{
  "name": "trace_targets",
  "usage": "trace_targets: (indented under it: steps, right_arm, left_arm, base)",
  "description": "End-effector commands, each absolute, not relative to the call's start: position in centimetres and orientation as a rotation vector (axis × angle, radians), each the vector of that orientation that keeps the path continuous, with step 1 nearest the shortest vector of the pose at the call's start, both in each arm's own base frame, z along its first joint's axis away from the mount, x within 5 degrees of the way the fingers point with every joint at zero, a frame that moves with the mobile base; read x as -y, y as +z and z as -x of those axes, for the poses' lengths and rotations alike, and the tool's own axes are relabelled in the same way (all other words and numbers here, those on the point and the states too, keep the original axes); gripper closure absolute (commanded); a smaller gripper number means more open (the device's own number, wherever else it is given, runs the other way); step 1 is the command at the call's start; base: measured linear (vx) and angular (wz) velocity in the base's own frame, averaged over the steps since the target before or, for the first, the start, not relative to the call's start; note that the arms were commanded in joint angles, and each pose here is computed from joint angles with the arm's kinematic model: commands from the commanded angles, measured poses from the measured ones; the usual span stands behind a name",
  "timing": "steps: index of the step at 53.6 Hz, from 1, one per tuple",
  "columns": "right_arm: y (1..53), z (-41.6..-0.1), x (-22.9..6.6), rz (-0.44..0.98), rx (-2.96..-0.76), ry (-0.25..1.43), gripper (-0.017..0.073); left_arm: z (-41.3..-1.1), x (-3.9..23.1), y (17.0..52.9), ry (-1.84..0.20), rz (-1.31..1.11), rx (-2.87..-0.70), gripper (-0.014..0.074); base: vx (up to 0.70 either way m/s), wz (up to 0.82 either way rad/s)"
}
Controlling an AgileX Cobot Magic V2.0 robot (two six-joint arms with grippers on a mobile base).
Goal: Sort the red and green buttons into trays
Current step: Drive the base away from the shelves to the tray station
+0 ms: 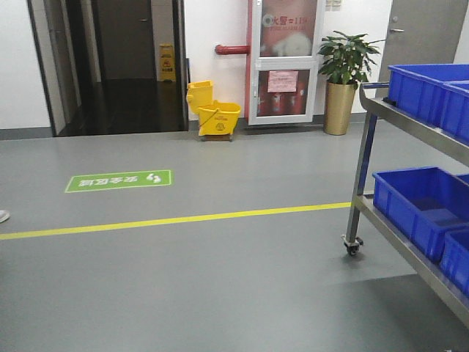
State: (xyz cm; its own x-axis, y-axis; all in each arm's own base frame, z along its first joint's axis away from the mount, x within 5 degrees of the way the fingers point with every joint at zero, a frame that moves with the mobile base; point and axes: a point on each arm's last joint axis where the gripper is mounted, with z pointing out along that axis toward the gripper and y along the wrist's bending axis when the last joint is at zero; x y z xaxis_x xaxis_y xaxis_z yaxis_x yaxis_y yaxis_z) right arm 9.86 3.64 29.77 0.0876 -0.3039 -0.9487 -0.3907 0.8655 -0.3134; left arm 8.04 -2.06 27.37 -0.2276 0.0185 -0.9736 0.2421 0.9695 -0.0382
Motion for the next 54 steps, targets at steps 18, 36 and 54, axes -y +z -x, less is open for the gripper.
trace_targets:
  steps: [18,36,54]
  right_arm:
    - [31.03,-9.90,-3.48,0.534,-1.479,0.071,0.0566]
    - [31.03,-9.90,-3.48,0.534,-1.479,0.071,0.0566]
    - [31.03,-9.90,-3.48,0.534,-1.479,0.071,0.0566]
  left_arm:
    - [-8.17,2.24,29.07,-0.235,-0.191,-1.684,0.0594]
    - [-8.17,2.24,29.07,-0.235,-0.191,-1.684,0.0594]
    - [-8.17,2.24,29.07,-0.235,-0.191,-1.684,0.0594]
  base:
    - [0.64,-0.20]
    - [0.54,-0.35]
    - [0.44,-0.69]
